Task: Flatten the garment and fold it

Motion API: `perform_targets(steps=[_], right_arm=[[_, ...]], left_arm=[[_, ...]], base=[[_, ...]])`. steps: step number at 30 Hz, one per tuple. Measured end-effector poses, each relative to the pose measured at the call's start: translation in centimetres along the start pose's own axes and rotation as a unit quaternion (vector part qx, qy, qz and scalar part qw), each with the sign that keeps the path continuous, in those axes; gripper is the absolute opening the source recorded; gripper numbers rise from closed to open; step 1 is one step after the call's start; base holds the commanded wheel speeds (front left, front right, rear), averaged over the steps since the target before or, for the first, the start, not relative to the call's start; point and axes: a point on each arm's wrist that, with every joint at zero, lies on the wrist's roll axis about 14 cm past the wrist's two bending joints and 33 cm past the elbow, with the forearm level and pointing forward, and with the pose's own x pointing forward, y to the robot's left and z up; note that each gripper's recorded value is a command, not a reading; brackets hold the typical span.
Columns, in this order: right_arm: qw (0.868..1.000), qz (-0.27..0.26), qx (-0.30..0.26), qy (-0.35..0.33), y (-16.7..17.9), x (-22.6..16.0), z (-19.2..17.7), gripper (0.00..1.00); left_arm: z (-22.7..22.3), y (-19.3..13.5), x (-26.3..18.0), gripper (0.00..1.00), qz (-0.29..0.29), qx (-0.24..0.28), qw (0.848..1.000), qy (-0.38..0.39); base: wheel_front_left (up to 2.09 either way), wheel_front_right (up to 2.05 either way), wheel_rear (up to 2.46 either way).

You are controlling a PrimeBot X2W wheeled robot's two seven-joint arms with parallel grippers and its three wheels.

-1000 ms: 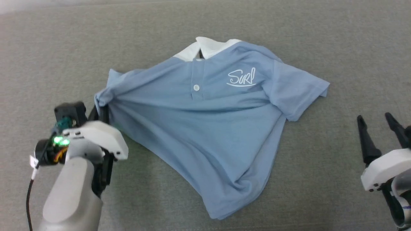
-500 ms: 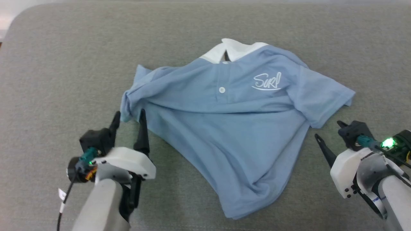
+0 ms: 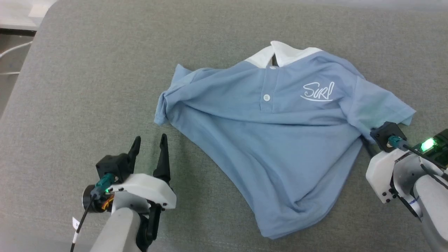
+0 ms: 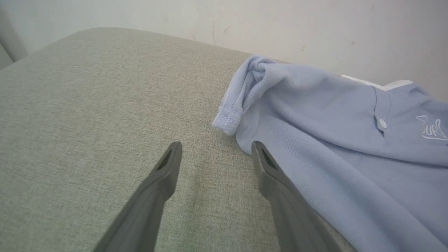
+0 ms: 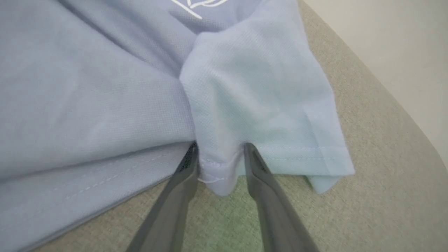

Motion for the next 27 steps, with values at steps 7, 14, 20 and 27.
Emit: perform_targets(steps=[7,14,20,27], right_arm=[[1.0,-0.02,-0.001,0.006,-0.8,-1.7,-0.1,0.0],[0.999,0.023,-0.004,0.043,3.0,-5.9,-0.9,0.0],[0.992,0.093,0.015,0.081,8.2,-8.5,-2.6,0.0],[0.99,0.072,0.117,0.045,6.5,-8.6,-0.5,1.0]], left_arm=[[-0.2,-0.3,-0.7,1.0,-0.004,-0.009,1.0,0.004],[0.1,-2.1,-1.1,1.0,-0.031,-0.016,0.999,0.0],[-0.3,-3.2,-1.4,1.0,-0.046,-0.026,0.999,0.006],[-0.8,-3.0,-1.5,1.0,-0.044,-0.029,0.998,0.015]], base=[[0.0,0.0,0.0],[0.0,0.0,0.0],[0.0,0.0,0.0],[0.0,0.0,0.0]])
